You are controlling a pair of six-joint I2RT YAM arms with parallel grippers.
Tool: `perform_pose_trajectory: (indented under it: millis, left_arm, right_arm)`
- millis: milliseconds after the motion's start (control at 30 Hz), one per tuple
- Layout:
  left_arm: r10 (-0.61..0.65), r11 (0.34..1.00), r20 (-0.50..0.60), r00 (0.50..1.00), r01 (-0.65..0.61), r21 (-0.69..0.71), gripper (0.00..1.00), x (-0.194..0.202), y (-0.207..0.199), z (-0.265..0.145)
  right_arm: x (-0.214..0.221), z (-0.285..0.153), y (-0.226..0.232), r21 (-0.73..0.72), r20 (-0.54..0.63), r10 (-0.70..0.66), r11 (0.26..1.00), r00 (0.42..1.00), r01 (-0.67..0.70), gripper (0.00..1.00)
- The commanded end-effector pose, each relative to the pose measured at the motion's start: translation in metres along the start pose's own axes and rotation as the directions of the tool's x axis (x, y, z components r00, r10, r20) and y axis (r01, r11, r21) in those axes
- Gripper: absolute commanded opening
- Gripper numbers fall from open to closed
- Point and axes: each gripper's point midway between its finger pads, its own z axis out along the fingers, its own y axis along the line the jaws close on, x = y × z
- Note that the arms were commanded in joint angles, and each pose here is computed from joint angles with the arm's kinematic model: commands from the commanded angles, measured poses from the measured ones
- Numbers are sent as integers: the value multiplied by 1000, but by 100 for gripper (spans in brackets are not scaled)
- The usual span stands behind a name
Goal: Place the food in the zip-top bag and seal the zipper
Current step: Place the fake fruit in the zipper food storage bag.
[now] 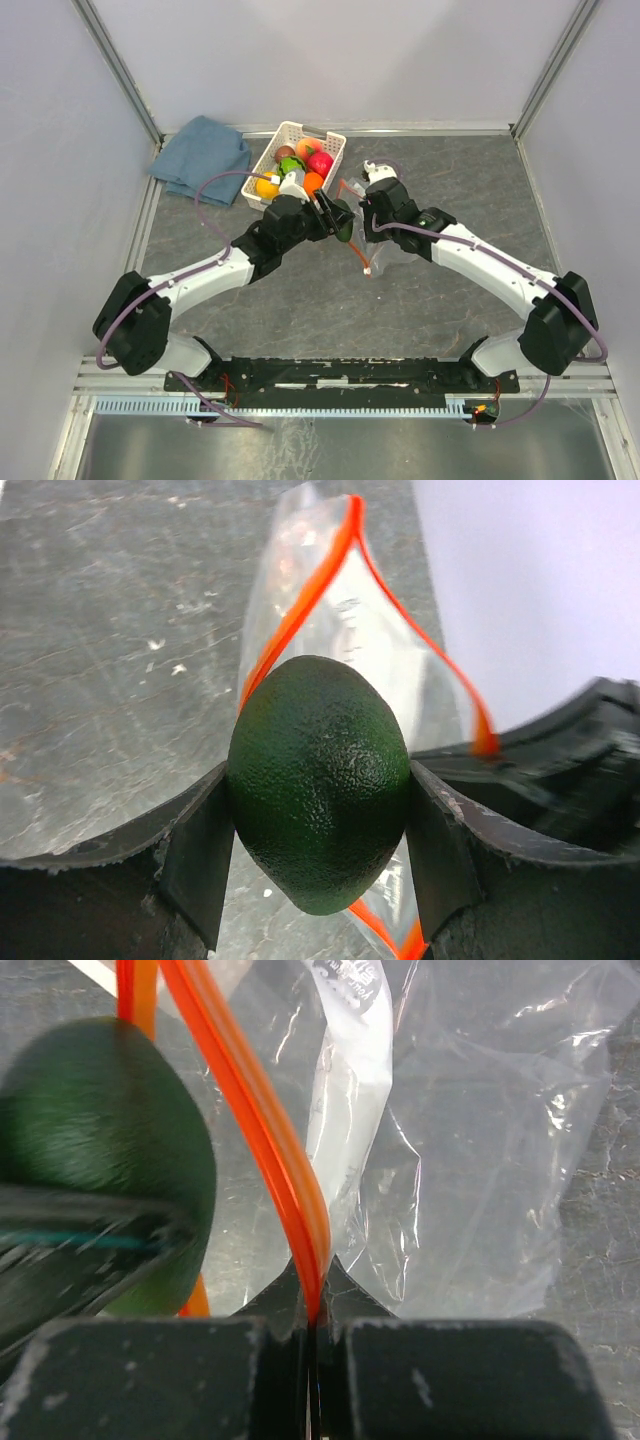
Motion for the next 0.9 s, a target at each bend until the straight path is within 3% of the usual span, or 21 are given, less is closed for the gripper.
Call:
perform_pose_trajectory:
  millis: [0, 400, 867]
  left_arm:
    - [25, 996, 44, 999, -21, -88, 24, -10, 10, 6]
    - [29, 999, 24, 999, -29, -27, 29, -11, -15, 1]
    - [-11, 999, 91, 996, 15, -52, 30, -32, -22, -12]
  right_arm:
    - [-29, -21, 15, -87, 104, 48, 995, 993, -39, 2]
    - [-21, -11, 33, -144, 74, 36, 989, 997, -25, 2]
    - [-11, -7, 49, -170, 50, 3, 985, 999, 6, 2]
